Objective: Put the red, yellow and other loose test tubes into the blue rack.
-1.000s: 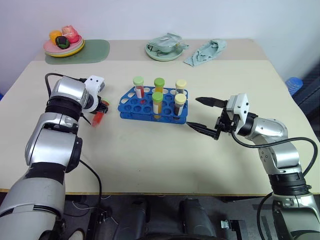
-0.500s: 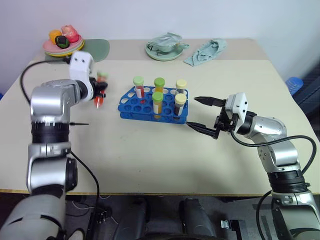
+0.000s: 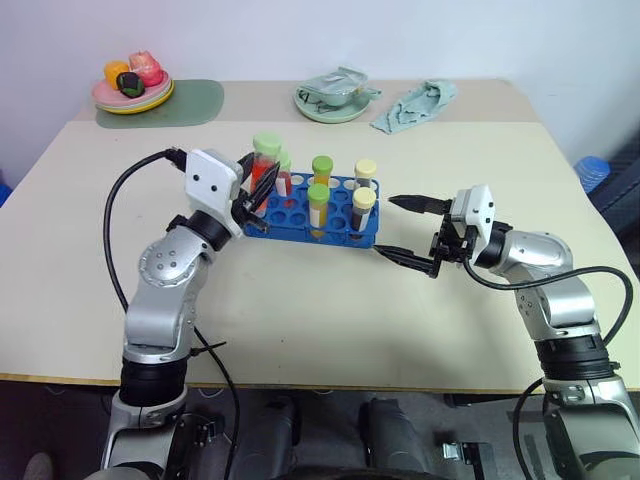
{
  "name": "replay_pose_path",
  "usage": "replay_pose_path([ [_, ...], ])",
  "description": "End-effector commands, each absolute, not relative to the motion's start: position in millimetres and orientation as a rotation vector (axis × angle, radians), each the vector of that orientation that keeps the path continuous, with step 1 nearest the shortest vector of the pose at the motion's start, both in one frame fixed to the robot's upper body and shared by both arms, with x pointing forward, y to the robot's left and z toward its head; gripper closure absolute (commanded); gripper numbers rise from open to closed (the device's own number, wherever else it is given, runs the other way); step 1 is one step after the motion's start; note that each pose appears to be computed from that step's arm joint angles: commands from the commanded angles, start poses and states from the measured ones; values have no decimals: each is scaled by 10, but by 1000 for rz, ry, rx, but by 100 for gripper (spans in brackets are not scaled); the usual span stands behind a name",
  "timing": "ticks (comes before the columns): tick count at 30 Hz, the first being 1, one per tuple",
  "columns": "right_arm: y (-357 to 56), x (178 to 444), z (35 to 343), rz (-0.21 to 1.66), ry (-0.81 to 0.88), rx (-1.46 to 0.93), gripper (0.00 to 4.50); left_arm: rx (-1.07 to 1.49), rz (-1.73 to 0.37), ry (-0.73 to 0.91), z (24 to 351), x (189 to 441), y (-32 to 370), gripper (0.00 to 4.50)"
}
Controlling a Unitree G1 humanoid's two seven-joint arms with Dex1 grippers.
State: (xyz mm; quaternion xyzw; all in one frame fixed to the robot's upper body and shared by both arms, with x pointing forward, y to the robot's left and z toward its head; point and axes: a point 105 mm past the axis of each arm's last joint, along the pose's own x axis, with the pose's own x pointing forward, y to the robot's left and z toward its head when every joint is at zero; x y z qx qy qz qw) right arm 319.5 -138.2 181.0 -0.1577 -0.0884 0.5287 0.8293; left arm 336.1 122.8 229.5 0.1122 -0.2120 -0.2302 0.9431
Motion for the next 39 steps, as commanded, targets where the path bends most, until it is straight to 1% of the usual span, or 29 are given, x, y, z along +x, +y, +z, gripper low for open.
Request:
replay_pose_path([
  [1,-1453,3174,1928,1101,-232,-352,7,269,-443,-501,2216,3381,1242,362],
  [6,-1487,3142,1923,1089,-229,-356,7,268,-422,-530,2036,3503,1255,362],
  [10,-1504,3106,1943,1078,-231,-364,7,238,-409,-542,1957,3641,1246,362],
  [18,-1450,3074,2076,1063,-243,-374,7,216,-444,-560,1902,3764,1106,362],
  [26,-1416,3087,2129,1052,-241,-372,7,194,-470,-500,1639,3760,1064,362],
  [31,-1436,3102,2108,1050,-233,-374,7,169,-500,-488,1573,3730,989,362],
  [39,-1467,3100,2060,1052,-227,-374,7,158,-508,-450,1479,3726,977,362],
])
